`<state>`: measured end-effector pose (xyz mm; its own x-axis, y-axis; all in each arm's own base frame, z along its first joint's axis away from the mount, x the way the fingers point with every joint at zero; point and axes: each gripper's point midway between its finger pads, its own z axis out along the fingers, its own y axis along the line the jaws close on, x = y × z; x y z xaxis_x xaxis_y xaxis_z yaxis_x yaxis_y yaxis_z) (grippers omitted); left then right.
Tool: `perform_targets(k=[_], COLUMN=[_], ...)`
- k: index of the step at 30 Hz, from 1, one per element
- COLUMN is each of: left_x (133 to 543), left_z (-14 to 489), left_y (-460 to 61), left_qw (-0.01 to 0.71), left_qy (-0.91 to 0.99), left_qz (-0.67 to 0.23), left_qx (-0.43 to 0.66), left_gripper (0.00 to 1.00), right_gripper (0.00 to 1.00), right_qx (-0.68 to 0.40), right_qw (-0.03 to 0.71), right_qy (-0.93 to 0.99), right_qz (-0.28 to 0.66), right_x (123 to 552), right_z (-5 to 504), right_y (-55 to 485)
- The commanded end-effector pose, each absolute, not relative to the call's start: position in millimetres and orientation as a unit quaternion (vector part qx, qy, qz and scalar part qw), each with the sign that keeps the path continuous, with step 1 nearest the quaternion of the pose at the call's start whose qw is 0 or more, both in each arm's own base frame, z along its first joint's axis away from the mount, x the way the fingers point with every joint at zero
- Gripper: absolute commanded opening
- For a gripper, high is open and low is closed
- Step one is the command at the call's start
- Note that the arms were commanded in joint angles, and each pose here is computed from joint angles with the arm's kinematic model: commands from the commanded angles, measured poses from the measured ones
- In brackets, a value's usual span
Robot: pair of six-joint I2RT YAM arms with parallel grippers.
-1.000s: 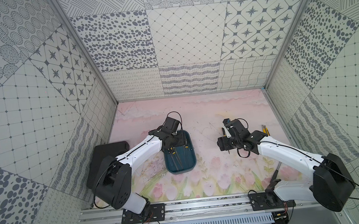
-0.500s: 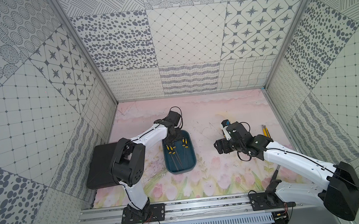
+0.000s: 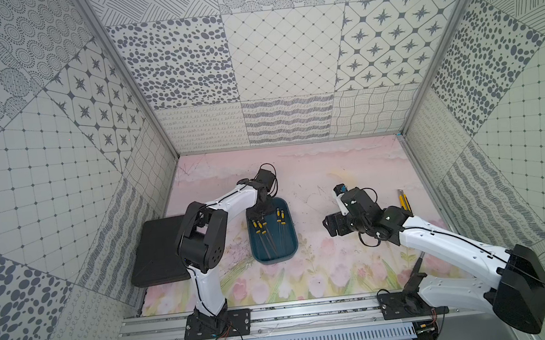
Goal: Take the file tool out of the storage box
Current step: Pick up the file tool from the storage box.
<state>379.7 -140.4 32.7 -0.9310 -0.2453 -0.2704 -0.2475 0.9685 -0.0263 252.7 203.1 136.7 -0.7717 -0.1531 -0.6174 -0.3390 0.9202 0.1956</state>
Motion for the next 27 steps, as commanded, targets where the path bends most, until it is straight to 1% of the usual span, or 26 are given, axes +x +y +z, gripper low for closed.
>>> perform_targets(k=[1, 7, 9, 13, 16, 19, 23, 27], left_x=[376.7, 377.5, 377.8, 378.7, 378.6, 377.5, 373.2, 359.8], left_z=[28.1, 21.2, 19.8, 23.5, 38.7, 61.9, 97.2, 126.7], left_y=[-133.5, -137.1, -138.9, -144.4, -152.4, -161.8, -172.3, -181.2], left_qw=[0.127, 0.125, 0.129, 0.136, 0.153, 0.177, 0.215, 0.228], left_qy=[0.983, 0.984, 0.984, 0.984, 0.982, 0.976, 0.963, 0.951], left_qz=[0.023, 0.018, 0.013, -0.003, -0.030, -0.072, -0.131, -0.188], left_qx=[-0.128, -0.123, -0.120, -0.115, -0.109, -0.104, -0.094, -0.095], left_gripper=[0.44, 0.39, 0.31, 0.19, 0.16, 0.15, 0.13, 0.11], right_gripper=[0.88, 0.88, 0.88, 0.88, 0.88, 0.87, 0.86, 0.82], right_qx=[-0.129, -0.133, -0.134, -0.141, -0.153, -0.168, -0.189, -0.200], right_qw=[0.329, 0.329, 0.331, 0.332, 0.331, 0.325, 0.318, 0.305], right_qy=[0.923, 0.922, 0.921, 0.919, 0.914, 0.906, 0.879, 0.847], right_qz=[0.156, 0.154, 0.155, 0.159, 0.177, 0.213, 0.301, 0.387], right_x=[257.0, 256.1, 255.5, 251.2, 244.9, 235.6, 218.8, 204.9], right_z=[146.3, 146.6, 148.3, 151.8, 156.6, 164.6, 185.5, 203.2], right_y=[207.5, 211.1, 212.8, 216.0, 221.9, 232.3, 254.8, 278.6])
